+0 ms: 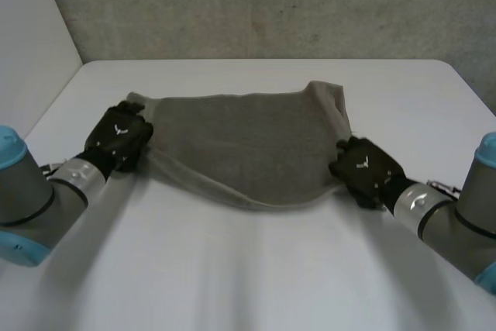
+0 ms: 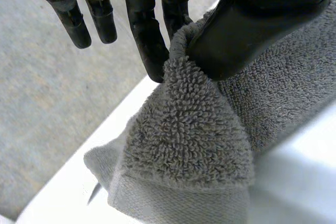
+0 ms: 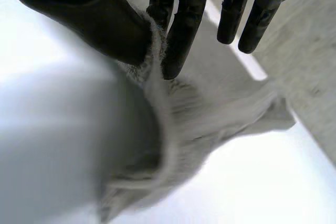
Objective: Fold the towel.
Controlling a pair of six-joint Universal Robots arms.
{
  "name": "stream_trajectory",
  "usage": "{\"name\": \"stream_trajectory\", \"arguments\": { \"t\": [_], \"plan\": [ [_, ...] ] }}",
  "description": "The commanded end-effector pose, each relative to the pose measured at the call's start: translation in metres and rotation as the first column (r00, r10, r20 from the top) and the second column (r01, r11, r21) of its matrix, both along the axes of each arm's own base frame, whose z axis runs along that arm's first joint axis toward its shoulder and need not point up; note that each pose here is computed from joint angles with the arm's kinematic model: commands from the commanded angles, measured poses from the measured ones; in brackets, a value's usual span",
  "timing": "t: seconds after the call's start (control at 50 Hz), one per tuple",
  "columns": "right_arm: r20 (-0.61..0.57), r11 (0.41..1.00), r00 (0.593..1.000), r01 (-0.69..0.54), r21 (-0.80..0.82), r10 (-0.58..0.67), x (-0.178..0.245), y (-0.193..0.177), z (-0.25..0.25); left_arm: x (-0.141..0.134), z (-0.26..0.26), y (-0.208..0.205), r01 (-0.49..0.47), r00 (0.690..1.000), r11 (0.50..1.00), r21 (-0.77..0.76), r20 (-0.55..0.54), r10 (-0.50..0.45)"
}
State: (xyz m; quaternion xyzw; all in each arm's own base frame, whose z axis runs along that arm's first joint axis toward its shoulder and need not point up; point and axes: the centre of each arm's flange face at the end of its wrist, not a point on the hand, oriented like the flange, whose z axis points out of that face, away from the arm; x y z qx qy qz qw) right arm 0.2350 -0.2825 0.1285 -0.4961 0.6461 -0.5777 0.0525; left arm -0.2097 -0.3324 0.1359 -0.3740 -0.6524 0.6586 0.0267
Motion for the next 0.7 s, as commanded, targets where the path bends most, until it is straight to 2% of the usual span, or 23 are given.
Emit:
{"name": "stream_trajectory", "arguments": {
  "t": [0.02,0.26,0.7],
  "plan": [
    [-0.017,0.999,0.999,0.033,0.021,-0.032,-0.010,0.004,0.010,0.024,0.007,-0.002,-0.062,0.996,0.998,-0.009,0.059,0.063],
    [0.104,0.989,0.986,0.127,0.073,-0.134,-0.018,-0.011,0.025,0.029,0.010,0.007,-0.073,0.996,0.997,0.038,0.056,0.071],
    [0.077,0.974,0.979,0.177,0.142,-0.189,-0.021,-0.018,0.002,0.037,0.007,0.006,-0.082,0.996,0.994,0.075,0.050,0.078]
  ]
}}
